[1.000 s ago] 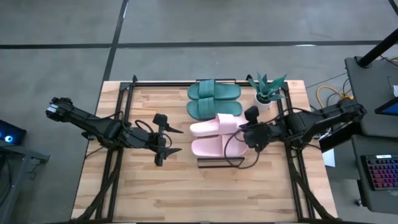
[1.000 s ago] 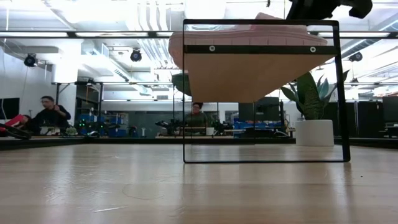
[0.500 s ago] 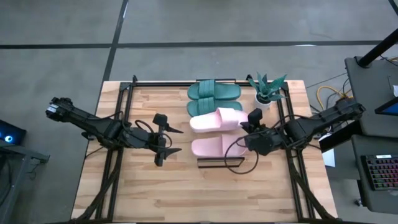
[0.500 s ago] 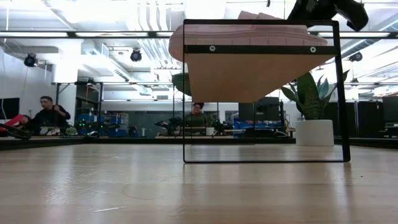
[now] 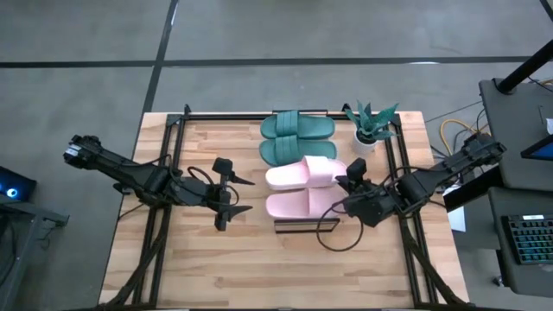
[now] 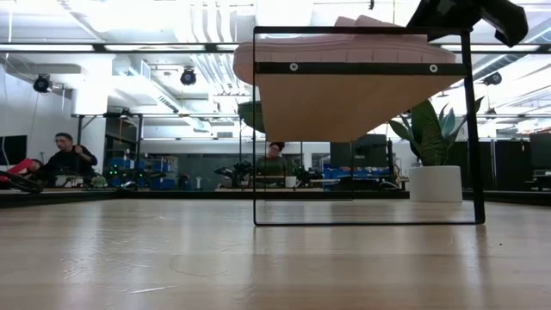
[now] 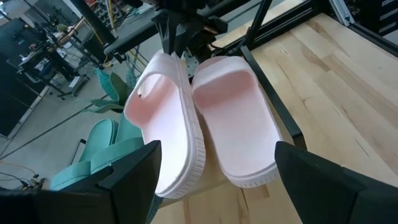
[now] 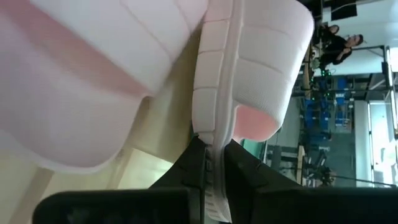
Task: Pick and place slides into the shelf
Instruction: Put the left pink slipper on the shelf
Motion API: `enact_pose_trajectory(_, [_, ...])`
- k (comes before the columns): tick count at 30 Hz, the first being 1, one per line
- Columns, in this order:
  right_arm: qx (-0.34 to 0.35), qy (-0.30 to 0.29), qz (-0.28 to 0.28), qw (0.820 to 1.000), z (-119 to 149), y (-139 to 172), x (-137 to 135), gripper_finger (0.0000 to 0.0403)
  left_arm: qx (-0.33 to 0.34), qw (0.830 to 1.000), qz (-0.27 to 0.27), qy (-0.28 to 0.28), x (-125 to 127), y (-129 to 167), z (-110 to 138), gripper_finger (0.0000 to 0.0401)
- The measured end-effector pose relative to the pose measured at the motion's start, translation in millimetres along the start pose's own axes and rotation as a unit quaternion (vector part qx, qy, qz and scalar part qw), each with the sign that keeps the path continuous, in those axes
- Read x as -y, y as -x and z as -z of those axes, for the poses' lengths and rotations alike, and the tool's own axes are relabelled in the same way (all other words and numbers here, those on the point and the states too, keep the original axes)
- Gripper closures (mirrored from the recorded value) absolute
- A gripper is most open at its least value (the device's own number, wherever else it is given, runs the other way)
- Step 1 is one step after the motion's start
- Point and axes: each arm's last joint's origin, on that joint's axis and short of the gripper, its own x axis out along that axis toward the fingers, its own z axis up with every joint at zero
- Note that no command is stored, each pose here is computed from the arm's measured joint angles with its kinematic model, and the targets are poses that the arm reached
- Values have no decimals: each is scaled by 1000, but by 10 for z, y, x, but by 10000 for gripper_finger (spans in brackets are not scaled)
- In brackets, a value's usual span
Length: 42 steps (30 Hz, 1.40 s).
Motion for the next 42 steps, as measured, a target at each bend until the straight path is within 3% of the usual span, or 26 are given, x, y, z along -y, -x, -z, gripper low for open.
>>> enact_pose_trajectory(13, [-17,20,-5,1000,65,-80,-123,378,0,1000,0,0,0,0,0,104])
enact_pose_trajectory(22, [0,6,-56,998,71,-103,-149,371,0,1000,0,0,0,0,0,104])
enact_pose_trajectory(35, [14,-1,-42,999,6,-43,21,246,6,1000,9,11,3,0,-9,104])
enact_pose_trajectory(42, [31,-14,-33,999,-38,39,156,217,72,992,102,22,-10,-26,-72,104])
